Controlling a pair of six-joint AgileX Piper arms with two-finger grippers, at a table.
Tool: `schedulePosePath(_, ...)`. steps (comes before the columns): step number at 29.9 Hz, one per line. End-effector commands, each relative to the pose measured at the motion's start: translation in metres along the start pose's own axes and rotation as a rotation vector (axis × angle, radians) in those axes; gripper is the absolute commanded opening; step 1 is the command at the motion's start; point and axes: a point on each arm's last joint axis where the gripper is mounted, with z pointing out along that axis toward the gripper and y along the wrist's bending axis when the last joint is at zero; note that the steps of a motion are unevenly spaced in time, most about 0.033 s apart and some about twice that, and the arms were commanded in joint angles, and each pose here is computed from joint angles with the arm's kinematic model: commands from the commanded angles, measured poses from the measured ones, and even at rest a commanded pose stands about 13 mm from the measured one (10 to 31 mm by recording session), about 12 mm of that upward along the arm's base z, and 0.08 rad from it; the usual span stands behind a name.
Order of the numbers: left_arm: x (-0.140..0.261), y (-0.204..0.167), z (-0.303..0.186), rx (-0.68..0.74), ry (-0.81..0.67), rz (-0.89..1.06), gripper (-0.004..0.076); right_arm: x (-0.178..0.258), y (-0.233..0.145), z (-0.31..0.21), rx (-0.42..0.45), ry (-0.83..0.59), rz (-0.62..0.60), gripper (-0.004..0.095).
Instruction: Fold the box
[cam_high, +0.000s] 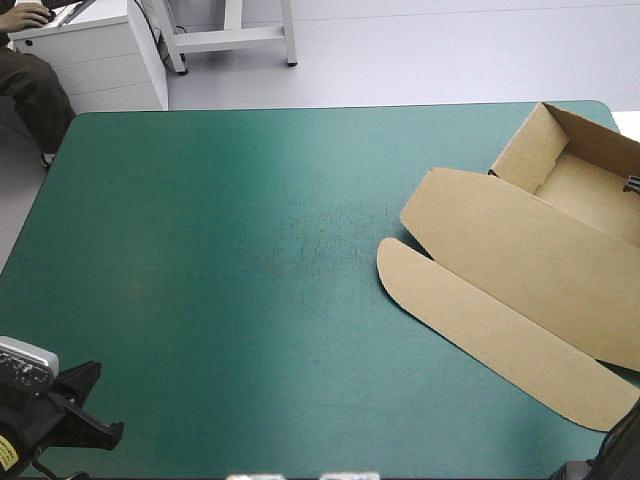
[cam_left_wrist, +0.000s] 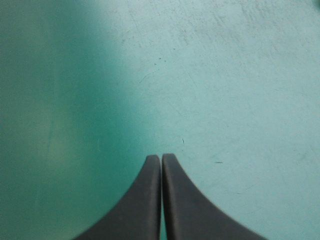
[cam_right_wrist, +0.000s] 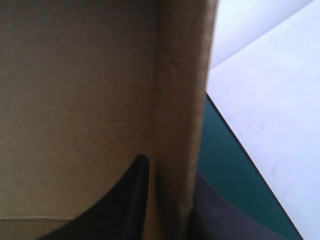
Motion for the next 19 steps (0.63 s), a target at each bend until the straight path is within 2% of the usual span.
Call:
schedulePosePath(1, -0.011, -0.001, -0.002, 0.007, -0.066, -0.007, -0.001, -0.004, -0.009, -0.034, 0.006, -0.087, -0.001, 0.0409)
schedulePosePath(4, -0.011, -0.001, -0.002, 0.007, -0.066, -0.007, -0.001, -0.003, -0.012, -0.037, 0.01, -0.073, 0.002, 0.0607)
schedulePosePath(7, -0.011, 0.0, -0.002, 0.006, -0.067, -0.006, -0.001, -0.004, -0.014, -0.05, 0.014, -0.082, 0.008, 0.071)
schedulePosePath(11, -0.011, 0.0, -0.002, 0.006, -0.067, -0.006, -0.001, -0.002, -0.018, -0.094, 0.004, -0.189, 0.02, 0.0705)
schedulePosePath(14, -0.011, 0.0, -0.002, 0.002, -0.067, -0.004, -0.001, 0.009, -0.017, -0.137, -0.057, -0.276, 0.024, 0.0683)
schedulePosePath(17, -0.011, 0.0, -0.002, 0.002, -0.067, -0.011, -0.001, 0.023, -0.011, -0.176, -0.168, -0.357, 0.01, 0.0605)
schedulePosePath(19, -0.011, 0.0, -0.002, 0.0, -0.068, -0.01, -0.001, 0.037, -0.006, -0.201, -0.244, -0.405, -0.011, 0.0494)
